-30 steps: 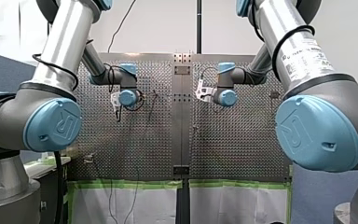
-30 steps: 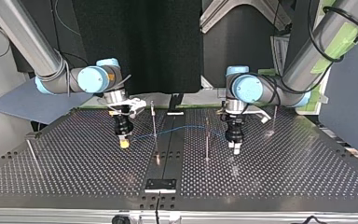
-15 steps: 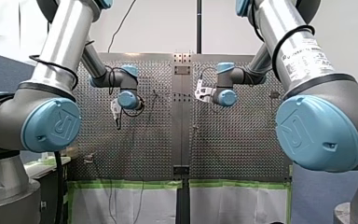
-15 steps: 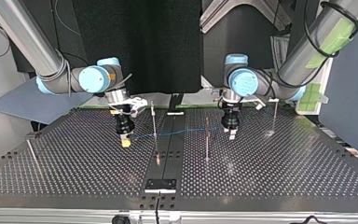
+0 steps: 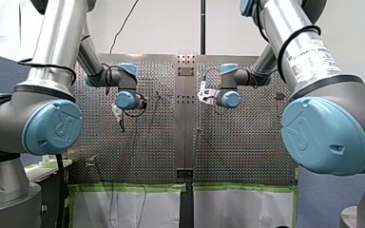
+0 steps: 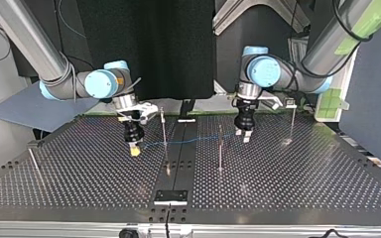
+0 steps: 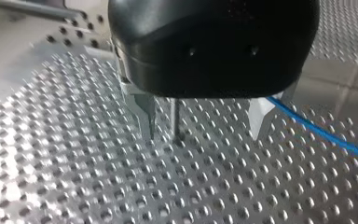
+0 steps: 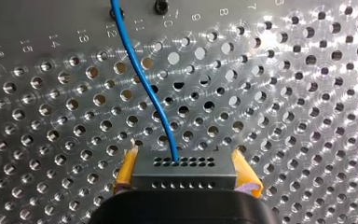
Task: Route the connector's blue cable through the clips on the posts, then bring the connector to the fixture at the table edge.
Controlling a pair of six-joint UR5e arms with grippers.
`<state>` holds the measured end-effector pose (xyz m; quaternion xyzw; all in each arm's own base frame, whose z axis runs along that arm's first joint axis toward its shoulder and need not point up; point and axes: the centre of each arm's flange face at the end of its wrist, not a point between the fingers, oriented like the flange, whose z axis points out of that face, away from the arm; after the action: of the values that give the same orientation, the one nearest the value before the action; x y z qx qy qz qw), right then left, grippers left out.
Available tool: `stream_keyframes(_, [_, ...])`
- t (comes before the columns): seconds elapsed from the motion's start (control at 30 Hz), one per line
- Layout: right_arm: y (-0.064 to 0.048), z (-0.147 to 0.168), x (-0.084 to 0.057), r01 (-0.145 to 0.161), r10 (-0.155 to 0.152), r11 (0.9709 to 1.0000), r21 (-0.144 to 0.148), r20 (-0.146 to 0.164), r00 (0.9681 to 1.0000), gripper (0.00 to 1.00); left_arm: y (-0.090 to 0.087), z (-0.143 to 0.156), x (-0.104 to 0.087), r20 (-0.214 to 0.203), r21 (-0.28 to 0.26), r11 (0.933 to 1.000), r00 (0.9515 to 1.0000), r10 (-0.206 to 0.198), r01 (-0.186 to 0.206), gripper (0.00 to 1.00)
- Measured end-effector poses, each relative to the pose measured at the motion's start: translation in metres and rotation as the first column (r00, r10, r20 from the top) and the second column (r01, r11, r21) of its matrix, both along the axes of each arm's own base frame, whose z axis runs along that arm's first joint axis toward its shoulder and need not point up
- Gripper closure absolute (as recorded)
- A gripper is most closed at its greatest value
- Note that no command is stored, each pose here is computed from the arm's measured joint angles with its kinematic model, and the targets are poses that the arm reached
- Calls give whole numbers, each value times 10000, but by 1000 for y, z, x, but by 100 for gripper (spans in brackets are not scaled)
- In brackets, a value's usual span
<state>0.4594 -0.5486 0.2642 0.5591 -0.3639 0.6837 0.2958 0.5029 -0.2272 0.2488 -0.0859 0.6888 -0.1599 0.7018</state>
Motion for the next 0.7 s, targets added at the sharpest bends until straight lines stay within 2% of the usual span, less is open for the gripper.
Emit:
stream_keyframes(0.17, [3,-2,2,-37,38,9999,133,-73,10000,100,-2,2,-18,-226,-318,9986,9989,-420,413,0])
stream_keyframes(0.27, [4,-2,2,-55,56,9998,177,-97,9999,100,-6,2,-32,-462,-523,9961,9962,-737,712,0])
stream_keyframes(0.47, [6,-3,4,-84,87,9998,205,-111,9999,100,-15,2,-62,-953,-961,9862,9850,-1441,1349,0])
stream_keyframes(0.57, [7,-3,5,-99,102,9997,222,-121,9999,100,-19,9,-69,-872,-1210,9790,9807,-1750,1640,0])
stream_keyframes(0.7, [7,-3,5,-113,116,9997,232,-127,9999,100,-23,24,-76,-567,-1428,9681,9748,-2155,2058,0])
